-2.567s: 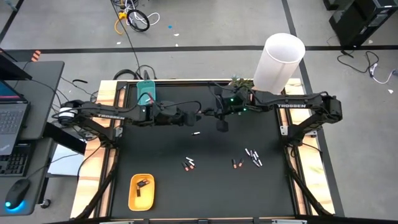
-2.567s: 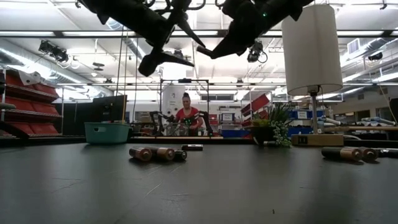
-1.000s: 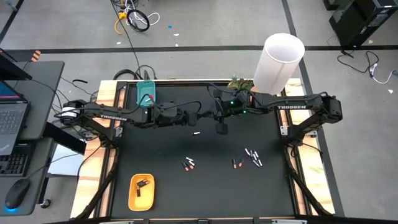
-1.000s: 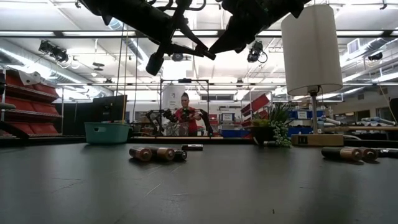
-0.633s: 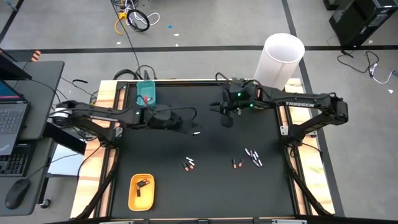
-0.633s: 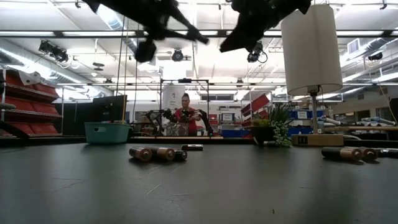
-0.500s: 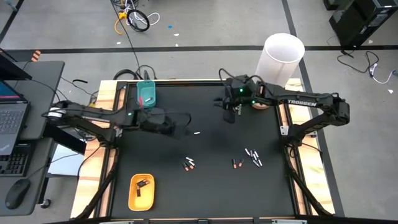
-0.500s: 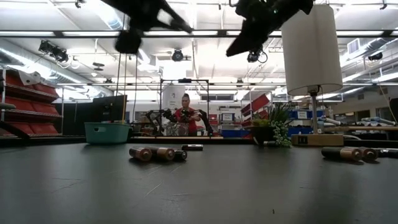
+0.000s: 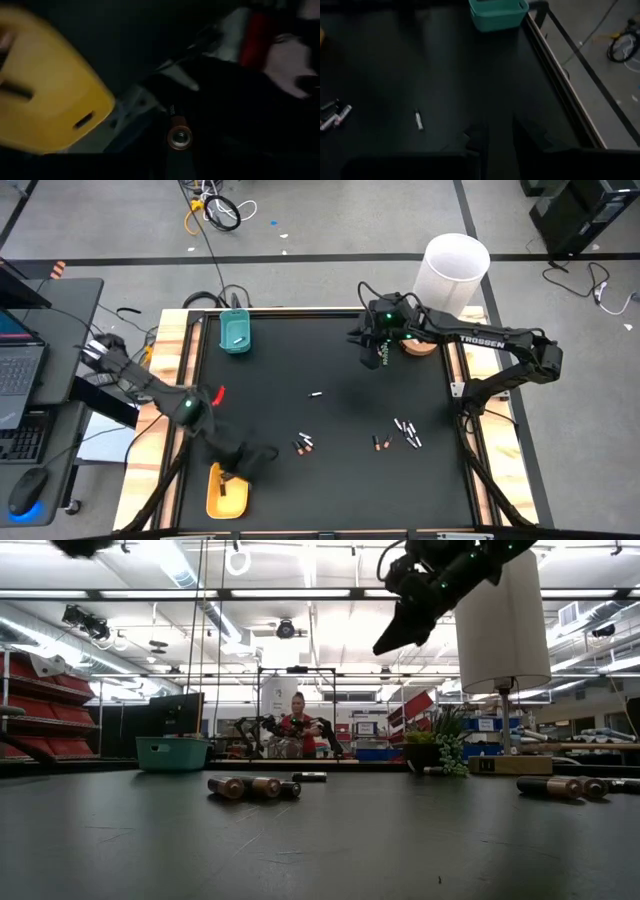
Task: Sort batteries
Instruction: Put the black battery into the yellow bin
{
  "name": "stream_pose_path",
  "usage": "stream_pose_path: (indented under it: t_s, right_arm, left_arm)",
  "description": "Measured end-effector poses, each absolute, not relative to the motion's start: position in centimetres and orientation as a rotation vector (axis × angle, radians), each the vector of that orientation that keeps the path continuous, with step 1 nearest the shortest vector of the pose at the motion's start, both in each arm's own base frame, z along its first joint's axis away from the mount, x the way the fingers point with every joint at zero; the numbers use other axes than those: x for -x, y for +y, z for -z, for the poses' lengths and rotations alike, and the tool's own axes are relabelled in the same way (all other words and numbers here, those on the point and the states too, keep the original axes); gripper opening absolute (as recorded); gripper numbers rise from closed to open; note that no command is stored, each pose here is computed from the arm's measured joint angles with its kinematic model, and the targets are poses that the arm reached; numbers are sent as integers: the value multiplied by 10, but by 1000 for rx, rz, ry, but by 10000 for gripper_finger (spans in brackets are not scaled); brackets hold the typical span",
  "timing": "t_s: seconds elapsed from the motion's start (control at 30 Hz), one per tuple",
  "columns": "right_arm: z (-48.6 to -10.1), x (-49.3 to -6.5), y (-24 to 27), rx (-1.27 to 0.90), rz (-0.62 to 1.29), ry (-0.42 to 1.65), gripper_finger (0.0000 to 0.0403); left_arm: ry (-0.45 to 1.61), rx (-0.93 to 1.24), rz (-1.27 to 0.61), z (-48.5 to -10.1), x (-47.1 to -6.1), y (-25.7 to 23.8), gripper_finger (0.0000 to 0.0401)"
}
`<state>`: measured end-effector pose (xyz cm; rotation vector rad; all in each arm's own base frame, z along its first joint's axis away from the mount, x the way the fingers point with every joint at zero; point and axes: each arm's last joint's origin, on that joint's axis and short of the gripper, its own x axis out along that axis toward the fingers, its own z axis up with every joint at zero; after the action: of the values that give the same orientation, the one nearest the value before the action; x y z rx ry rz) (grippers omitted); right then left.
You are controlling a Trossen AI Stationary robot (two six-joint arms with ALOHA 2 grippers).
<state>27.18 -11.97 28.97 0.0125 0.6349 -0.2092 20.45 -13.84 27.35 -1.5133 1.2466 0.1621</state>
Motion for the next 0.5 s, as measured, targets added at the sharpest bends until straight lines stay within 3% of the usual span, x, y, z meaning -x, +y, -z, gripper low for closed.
stream_pose_path:
  t_s: [0.23, 0.5]
  right_arm:
    - [-296, -278, -118, -11, 194, 538, 69]
    - [-297, -278, -118, -25, 198, 525, 67]
  left_arm:
    - [1426, 1448, -373, -247, -194, -159, 65]
    - [1517, 1347, -473, -217, -201, -175, 65]
